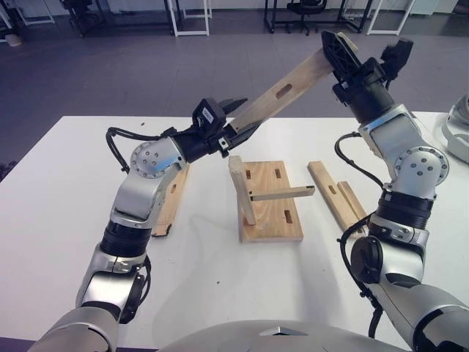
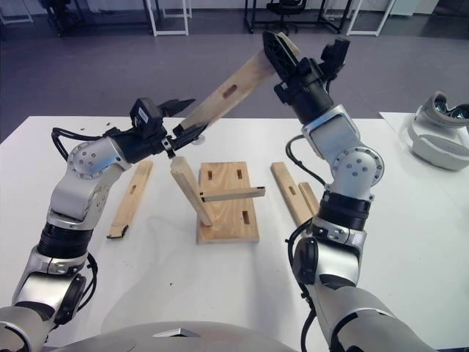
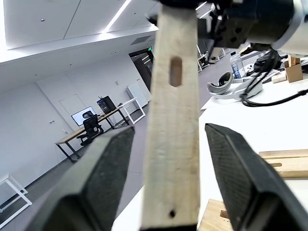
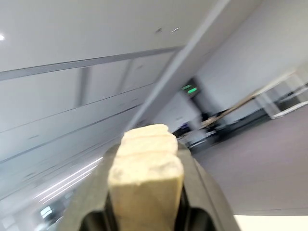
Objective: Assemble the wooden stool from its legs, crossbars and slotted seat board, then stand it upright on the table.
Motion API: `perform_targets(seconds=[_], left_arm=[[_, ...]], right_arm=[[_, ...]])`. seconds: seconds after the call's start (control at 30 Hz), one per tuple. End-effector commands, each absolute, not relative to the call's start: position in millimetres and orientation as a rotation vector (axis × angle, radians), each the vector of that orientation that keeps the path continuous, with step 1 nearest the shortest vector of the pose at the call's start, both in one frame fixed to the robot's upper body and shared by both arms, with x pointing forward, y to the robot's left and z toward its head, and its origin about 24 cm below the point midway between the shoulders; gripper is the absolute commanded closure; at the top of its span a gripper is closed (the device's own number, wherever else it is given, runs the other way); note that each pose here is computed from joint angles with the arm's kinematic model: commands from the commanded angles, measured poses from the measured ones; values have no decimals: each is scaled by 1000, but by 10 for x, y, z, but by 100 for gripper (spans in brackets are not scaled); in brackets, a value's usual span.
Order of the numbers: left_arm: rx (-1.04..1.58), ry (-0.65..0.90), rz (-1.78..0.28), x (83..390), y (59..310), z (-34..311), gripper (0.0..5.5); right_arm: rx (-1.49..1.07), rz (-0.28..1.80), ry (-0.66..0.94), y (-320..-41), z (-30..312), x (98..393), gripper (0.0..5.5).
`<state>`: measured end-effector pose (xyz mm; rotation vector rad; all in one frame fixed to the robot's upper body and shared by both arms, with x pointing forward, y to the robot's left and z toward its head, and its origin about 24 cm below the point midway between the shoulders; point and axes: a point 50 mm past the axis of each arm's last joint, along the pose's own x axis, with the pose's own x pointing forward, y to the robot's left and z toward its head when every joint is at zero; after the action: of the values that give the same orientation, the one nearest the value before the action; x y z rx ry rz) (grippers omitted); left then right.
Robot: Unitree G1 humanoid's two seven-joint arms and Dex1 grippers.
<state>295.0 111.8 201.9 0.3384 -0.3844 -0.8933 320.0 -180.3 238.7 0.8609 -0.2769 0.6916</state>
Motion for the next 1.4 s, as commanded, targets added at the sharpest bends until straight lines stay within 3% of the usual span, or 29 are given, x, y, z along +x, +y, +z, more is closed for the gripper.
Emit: perform_targets(seconds=[0.03,0.1,0.17,0.33,0.8,1.0,1.17,1.27,1.4], left_arm=[[319,-244,-709,2973,1471,1753,209],[309,-138,-626,2826,1573,1419,173],[240,-93,-552,2648,1552,1211,153],[207,16,-459,2486,1540,987,153],[188,9,-483,2400,1401,1080,153],[164,-46,-500,2382,1350,1212,153],[114,-68,-549,2312,1240,1267,153],[107,-59,-562,2279,1212,1252,153],[106,-55,-564,2262,1217,1248,153]], right_arm=[[807,270,-250,-2519,1807,2668,450],[848,165,-184,-2602,1581,2290,450],[883,127,-117,-2539,1474,2099,450],[936,42,-3,-2406,1257,2038,450],[810,26,41,-2465,1354,1990,450],[430,-57,172,-2393,1389,2109,448],[158,5,216,-2097,1559,2175,445],[99,53,261,-1978,1455,2133,444],[135,53,265,-2020,1341,2079,443]])
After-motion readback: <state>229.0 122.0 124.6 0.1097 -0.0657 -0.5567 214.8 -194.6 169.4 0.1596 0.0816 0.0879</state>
